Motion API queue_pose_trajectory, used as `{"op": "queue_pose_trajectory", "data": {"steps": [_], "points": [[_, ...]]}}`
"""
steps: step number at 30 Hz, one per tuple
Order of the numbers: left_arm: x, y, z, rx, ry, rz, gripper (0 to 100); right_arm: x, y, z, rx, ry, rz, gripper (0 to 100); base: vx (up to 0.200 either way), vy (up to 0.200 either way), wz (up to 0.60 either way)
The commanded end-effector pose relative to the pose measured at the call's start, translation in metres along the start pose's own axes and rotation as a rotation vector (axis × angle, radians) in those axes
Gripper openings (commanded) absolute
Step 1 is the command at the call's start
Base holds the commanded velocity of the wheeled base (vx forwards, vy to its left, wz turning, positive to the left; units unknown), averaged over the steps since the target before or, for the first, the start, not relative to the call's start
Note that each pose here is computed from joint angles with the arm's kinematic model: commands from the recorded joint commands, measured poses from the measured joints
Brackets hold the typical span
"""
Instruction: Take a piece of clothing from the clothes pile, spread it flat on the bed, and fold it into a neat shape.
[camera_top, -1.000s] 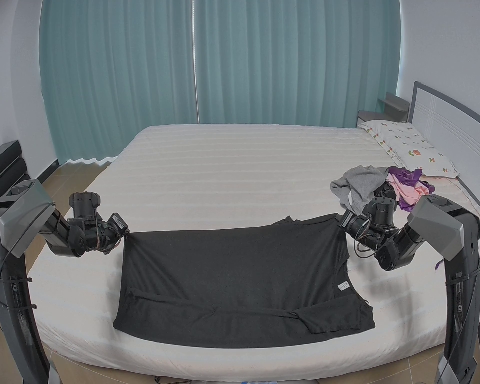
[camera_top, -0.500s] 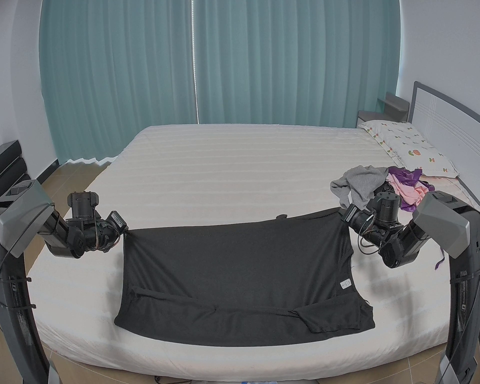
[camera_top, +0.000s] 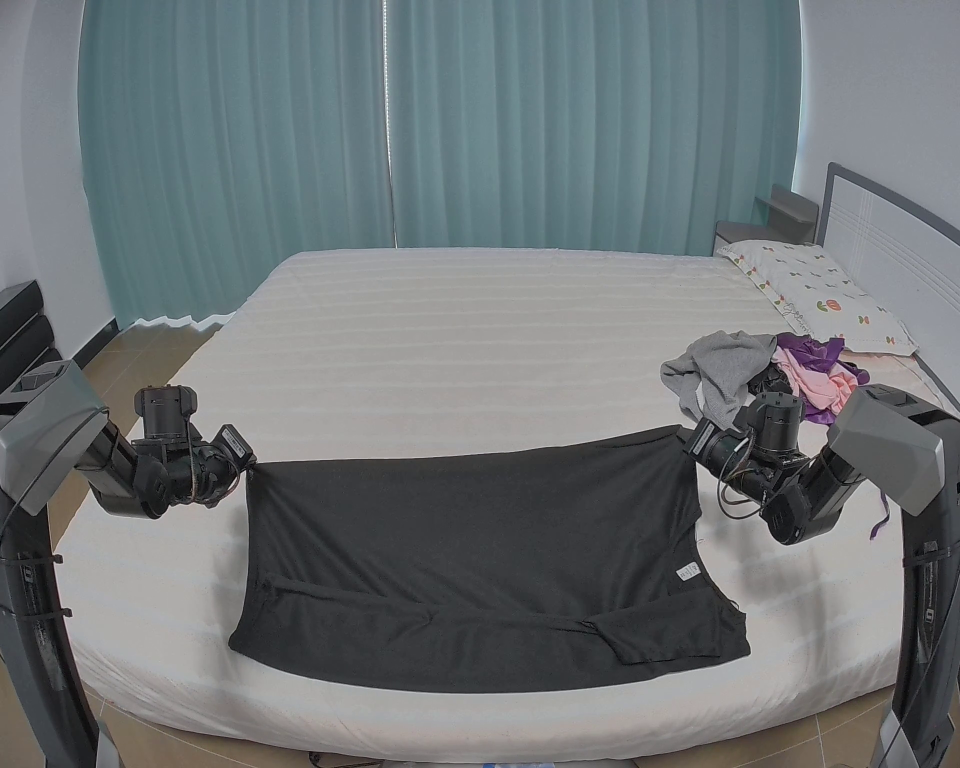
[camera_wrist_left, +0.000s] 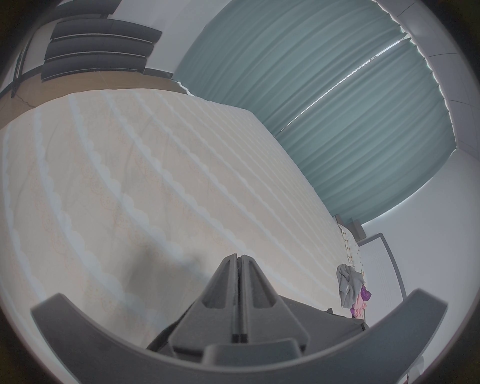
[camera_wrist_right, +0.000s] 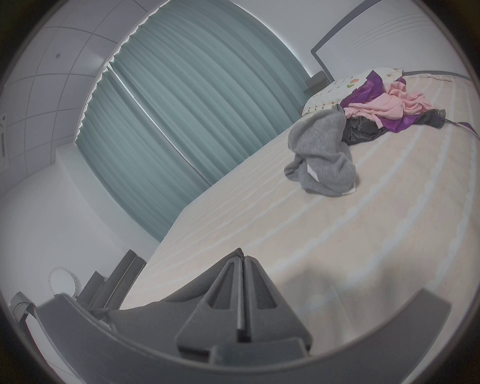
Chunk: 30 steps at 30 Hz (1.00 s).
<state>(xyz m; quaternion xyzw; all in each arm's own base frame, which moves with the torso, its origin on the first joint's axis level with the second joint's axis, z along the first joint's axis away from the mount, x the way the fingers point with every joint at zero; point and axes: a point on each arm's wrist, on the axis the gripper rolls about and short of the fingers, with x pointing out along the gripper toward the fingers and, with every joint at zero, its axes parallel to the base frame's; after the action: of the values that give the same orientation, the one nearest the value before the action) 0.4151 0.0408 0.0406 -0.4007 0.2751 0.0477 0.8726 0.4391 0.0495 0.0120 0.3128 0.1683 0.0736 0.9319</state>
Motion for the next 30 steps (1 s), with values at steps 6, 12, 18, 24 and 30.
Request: {"op": "queue_pose_trajectory", "data": {"steps": [6, 12, 18, 24, 30], "points": [[-0.002, 0.007, -0.009, -0.001, 0.031, 0.026, 0, -0.012, -0.011, -0.009, 0.019, 0.122, -0.038, 0, 0.000, 0.000, 0.00], [0.000, 0.006, -0.007, -0.004, 0.023, 0.018, 0, -0.011, -0.012, -0.009, 0.026, 0.126, -0.040, 0, 0.000, 0.000, 0.00], [0.001, 0.006, -0.003, -0.006, -0.028, -0.024, 0, -0.010, -0.008, 0.002, 0.030, 0.042, 0.011, 0, 0.000, 0.000, 0.00], [0.001, 0.006, -0.003, -0.006, -0.034, -0.028, 0, -0.010, -0.013, -0.006, 0.033, 0.063, -0.005, 0, 0.000, 0.000, 0.00], [0.002, 0.008, -0.005, -0.006, -0.027, -0.021, 0, -0.010, -0.016, -0.009, 0.035, 0.077, -0.013, 0, 0.000, 0.000, 0.00]]}}
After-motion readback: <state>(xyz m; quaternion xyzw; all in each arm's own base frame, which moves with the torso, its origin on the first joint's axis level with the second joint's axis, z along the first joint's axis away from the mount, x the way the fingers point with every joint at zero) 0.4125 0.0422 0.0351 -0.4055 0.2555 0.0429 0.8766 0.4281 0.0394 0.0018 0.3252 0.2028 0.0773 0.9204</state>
